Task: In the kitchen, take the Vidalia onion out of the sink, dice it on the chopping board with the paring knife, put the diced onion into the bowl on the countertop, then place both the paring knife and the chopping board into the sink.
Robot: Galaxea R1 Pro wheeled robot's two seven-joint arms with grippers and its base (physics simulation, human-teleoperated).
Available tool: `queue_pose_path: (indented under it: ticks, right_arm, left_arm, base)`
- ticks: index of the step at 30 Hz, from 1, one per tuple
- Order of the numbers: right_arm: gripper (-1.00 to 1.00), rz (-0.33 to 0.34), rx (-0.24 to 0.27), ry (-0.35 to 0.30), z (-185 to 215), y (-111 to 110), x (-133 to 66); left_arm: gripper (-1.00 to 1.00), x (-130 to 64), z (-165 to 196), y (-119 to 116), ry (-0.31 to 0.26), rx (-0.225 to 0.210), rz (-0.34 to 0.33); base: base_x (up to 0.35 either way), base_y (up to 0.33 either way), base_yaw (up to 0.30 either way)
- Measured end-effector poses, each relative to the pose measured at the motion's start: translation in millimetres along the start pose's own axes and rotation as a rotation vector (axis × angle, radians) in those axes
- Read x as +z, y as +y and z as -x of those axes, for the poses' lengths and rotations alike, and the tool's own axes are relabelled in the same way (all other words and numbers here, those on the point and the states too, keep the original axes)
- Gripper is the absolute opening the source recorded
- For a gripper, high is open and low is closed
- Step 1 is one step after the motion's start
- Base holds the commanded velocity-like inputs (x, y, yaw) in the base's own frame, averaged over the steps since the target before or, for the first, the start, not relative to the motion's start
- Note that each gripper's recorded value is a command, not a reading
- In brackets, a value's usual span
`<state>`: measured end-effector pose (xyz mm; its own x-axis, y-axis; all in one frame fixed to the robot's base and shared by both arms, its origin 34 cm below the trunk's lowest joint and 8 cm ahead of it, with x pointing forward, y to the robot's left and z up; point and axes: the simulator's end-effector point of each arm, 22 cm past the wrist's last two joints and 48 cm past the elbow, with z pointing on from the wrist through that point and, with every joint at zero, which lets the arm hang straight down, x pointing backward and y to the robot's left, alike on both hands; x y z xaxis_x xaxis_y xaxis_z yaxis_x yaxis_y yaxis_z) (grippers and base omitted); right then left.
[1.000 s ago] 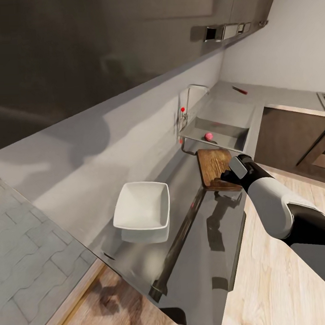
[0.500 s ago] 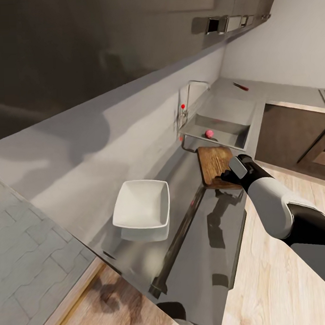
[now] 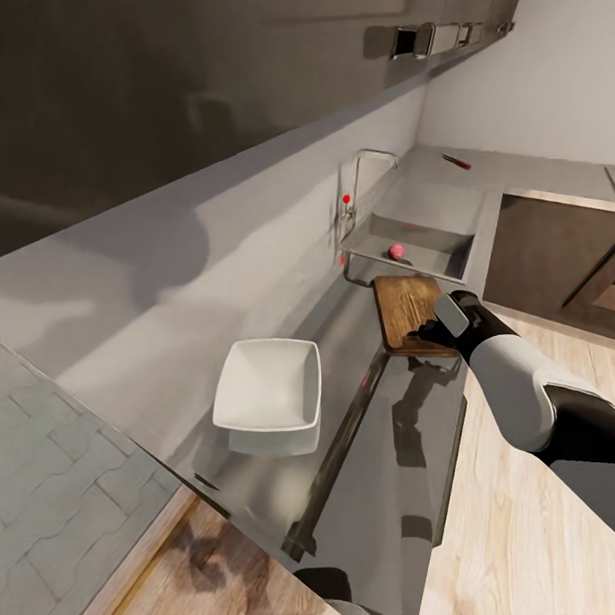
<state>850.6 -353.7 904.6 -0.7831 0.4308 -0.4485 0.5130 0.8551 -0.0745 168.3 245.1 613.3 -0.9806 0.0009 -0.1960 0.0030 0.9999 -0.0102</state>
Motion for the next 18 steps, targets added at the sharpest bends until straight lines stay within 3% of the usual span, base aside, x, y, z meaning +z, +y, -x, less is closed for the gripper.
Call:
queue_pose_path:
  ticks: [18]
  right_arm:
    - [1.00, -0.001, 0.001, -0.001, 0.3, -0.3, 0.1]
  left_arm:
    - [1.00, 0.0, 0.0, 0.0, 0.000, 0.000, 0.000]
  base:
    - [0.000, 0.000, 0.000]
